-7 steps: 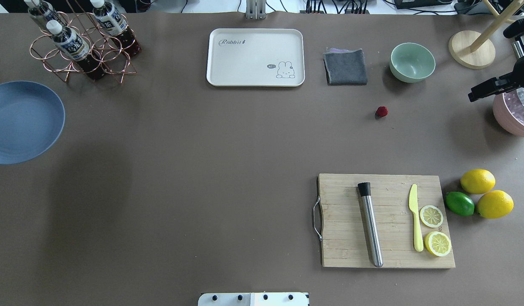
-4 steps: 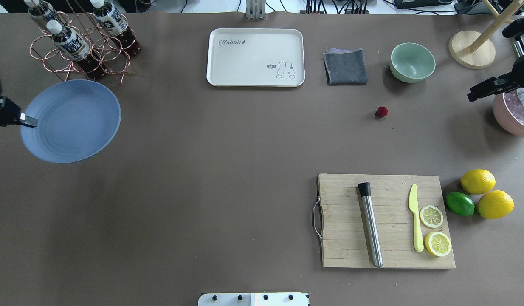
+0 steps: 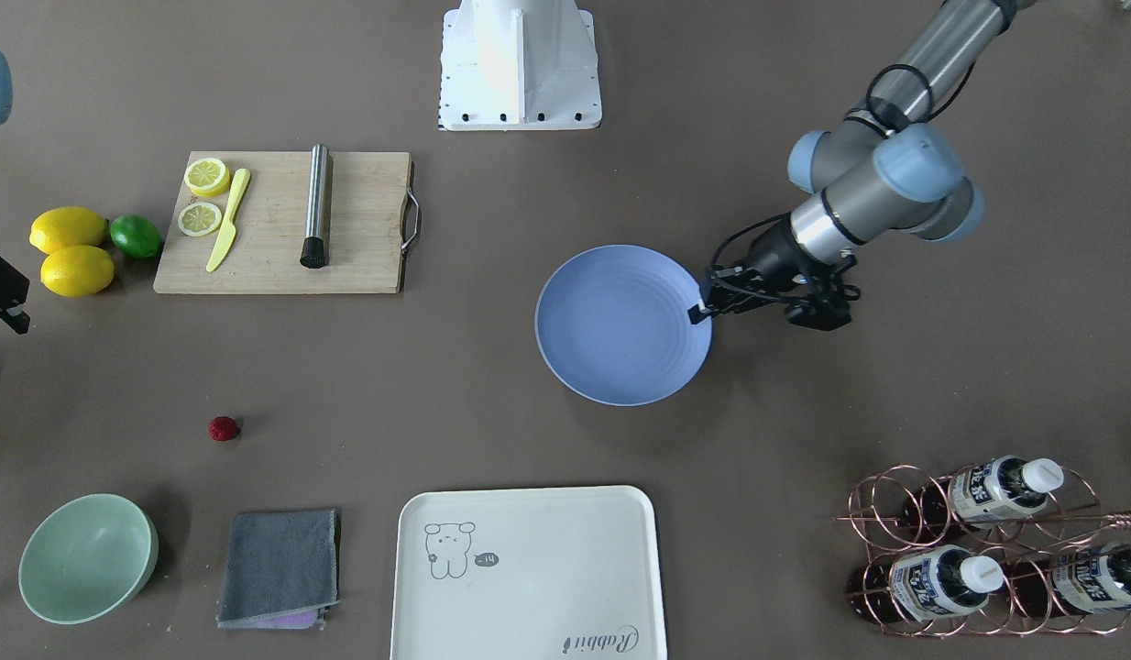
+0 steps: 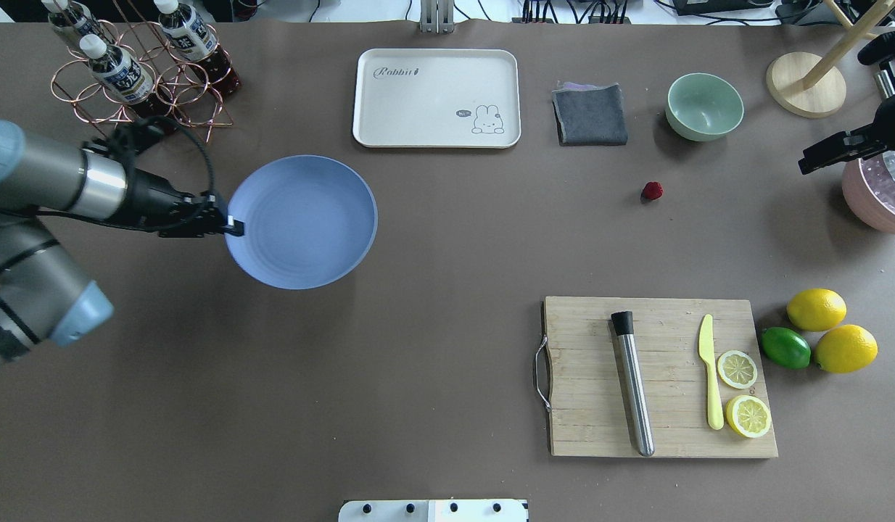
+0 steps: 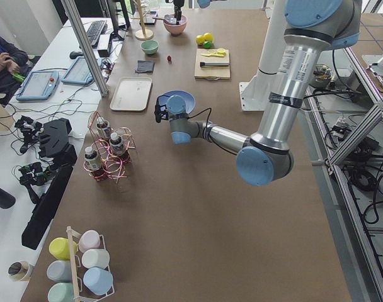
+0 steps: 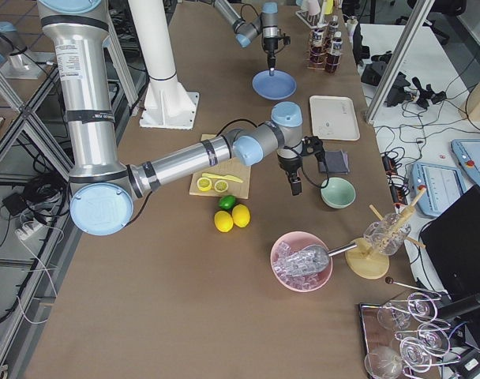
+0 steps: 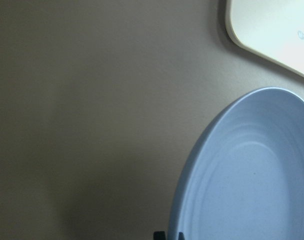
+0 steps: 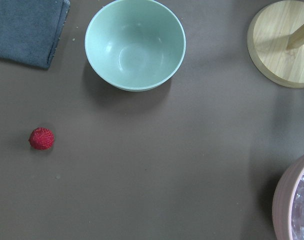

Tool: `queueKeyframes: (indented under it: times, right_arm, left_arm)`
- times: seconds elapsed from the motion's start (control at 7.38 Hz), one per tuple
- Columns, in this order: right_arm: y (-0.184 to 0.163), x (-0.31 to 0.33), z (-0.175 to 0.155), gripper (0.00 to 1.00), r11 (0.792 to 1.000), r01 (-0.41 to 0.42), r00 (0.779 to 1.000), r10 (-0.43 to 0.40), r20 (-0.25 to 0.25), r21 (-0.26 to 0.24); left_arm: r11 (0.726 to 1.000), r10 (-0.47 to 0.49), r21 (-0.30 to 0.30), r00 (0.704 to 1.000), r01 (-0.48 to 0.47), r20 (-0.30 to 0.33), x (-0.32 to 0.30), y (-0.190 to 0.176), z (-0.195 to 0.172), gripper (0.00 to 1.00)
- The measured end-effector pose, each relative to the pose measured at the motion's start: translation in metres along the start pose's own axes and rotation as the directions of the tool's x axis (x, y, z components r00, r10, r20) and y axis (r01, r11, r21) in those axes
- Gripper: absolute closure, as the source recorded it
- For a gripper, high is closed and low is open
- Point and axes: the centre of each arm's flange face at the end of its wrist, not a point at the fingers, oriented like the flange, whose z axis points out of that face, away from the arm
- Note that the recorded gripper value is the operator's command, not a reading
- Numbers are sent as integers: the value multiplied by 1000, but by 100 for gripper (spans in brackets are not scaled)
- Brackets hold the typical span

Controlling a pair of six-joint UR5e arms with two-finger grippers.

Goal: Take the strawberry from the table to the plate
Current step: 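Push the blue plate with the left gripper toward the table centre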

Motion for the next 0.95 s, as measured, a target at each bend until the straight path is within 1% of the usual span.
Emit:
queueKeyframes:
  times: [0.14, 0.27, 0.41, 0.54, 0.81, 0.95]
  right_arm:
    - [0, 0, 0, 1, 1000, -1, 1000, 1, 0, 0]
    - [0, 0, 0, 1, 1000, -3, 1000, 3, 0, 0]
    - [0, 0, 0, 1, 1000, -8, 1000, 8, 1, 0]
    - [0, 0, 0, 1, 1000, -13, 1000, 13, 1, 1]
    - [0, -2, 0, 1, 1000, -16, 1000, 16, 2, 0]
    - [-4, -6, 2, 1, 1000, -22, 1000, 22, 5, 0]
  left_arm:
    - [1000, -3, 17, 1000, 4, -6, 27, 15, 39, 100]
    - [1000, -5, 27, 1000, 5, -7, 40, 24, 56, 100]
    - [999, -6, 31, 1000, 6, -6, 43, 27, 63, 100]
    - [999, -7, 32, 1000, 7, -5, 44, 29, 65, 1]
    - [999, -3, 35, 1000, 3, -6, 43, 29, 63, 2]
    - [999, -3, 41, 1000, 3, -11, 42, 22, 54, 2]
